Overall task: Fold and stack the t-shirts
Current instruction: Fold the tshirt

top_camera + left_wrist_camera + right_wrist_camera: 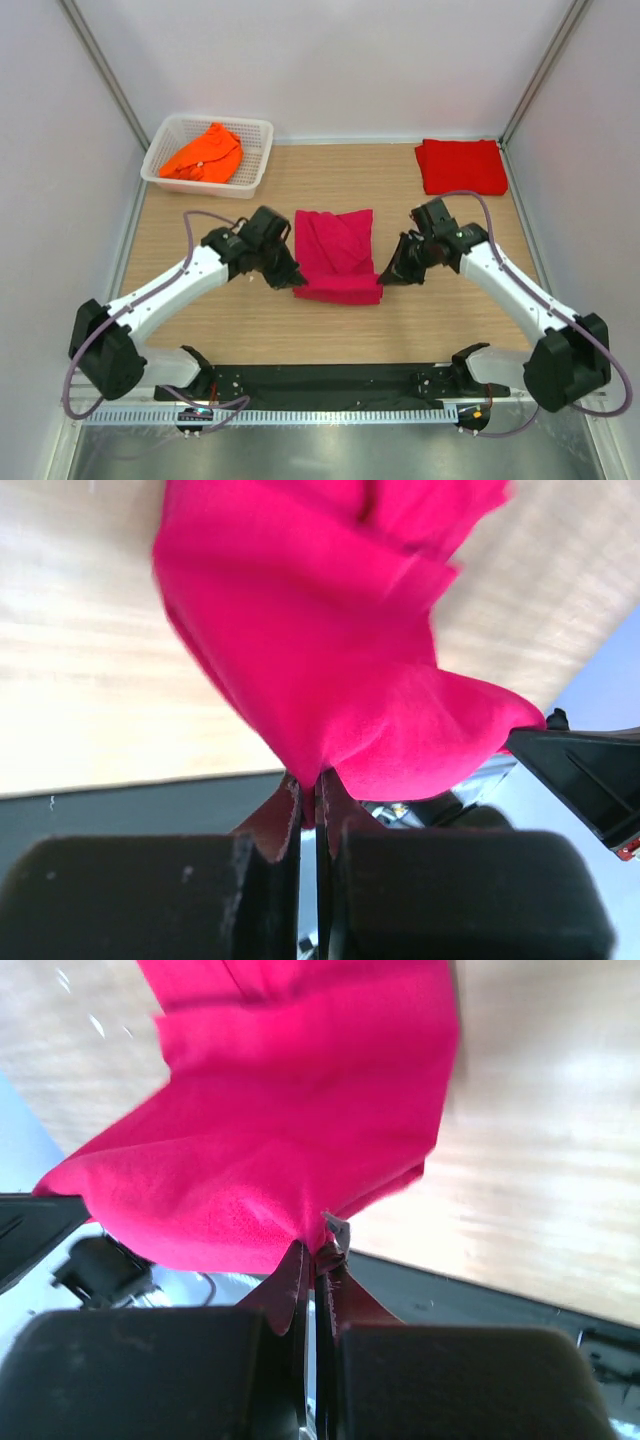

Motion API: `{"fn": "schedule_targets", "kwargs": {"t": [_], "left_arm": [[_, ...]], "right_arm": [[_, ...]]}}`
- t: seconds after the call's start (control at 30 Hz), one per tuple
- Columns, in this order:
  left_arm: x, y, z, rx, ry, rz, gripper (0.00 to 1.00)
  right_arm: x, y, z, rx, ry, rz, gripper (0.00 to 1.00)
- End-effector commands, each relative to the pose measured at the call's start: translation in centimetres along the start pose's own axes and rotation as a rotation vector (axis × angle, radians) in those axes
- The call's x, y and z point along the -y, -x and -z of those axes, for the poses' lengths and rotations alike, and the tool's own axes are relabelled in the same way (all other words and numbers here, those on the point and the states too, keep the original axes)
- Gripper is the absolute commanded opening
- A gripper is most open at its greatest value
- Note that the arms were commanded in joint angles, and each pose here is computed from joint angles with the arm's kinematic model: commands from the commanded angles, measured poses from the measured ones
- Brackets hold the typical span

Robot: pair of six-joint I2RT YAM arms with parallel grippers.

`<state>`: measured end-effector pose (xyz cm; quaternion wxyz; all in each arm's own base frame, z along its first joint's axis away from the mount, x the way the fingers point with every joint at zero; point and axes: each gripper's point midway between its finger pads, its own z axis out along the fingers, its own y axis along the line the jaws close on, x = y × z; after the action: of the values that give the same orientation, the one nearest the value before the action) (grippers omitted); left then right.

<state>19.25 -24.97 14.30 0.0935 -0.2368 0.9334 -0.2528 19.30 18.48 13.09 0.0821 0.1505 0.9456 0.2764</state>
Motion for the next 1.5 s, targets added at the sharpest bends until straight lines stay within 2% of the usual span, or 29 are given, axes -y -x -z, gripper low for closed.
{"fn": "schedule_targets", "kwargs": {"t": [0.0, 0.17, 0.43, 0.93, 1.17, 1.3, 1.33, 1.4, 1.43, 1.47], "left_arm": [[1.7, 3.5, 1.5, 0.024, 0.015, -0.123, 0.00], [6.0, 8.4, 1.2, 0.033, -0.033, -0.156, 0.00], [8.5, 13.8, -1.7, -0.022, -0.077, -0.148, 0.00], [11.6, 19.2, -5.4, -0.045, -0.185, -0.124, 0.01], [11.6, 21.2, -7.2, -0.050, -0.203, -0.099, 0.05], [11.8, 23.4, -8.5, -0.014, -0.225, -0.095, 0.13], [11.8, 24.2, -8.9, 0.012, -0.222, -0.111, 0.23], [10.9, 25.8, -11.1, 0.048, -0.184, -0.120, 0.33], [11.7, 27.2, -10.7, 0.078, -0.200, -0.125, 0.39], [11.4, 28.3, -10.7, 0.092, -0.196, -0.123, 0.40]], "right_arm": [[-2.2, 3.7, 1.4, 0.044, 0.014, 0.091, 0.01], [-5.2, 8.3, 1.0, 0.067, 0.034, 0.115, 0.01], [-7.0, 13.2, -1.3, 0.066, 0.062, 0.096, 0.01], [-7.2, 20.5, -2.5, 0.095, 0.137, 0.041, 0.01], [-6.7, 23.0, -5.4, 0.080, 0.155, 0.026, 0.02], [-6.4, 25.0, -7.0, 0.115, 0.162, 0.028, 0.05], [-6.3, 25.7, -7.4, 0.130, 0.165, 0.024, 0.06], [-5.2, 27.7, -9.1, 0.167, 0.146, 0.010, 0.16], [-5.4, 29.1, -9.0, 0.204, 0.136, 0.022, 0.22], [-5.2, 29.9, -9.0, 0.216, 0.131, 0.023, 0.32]]}}
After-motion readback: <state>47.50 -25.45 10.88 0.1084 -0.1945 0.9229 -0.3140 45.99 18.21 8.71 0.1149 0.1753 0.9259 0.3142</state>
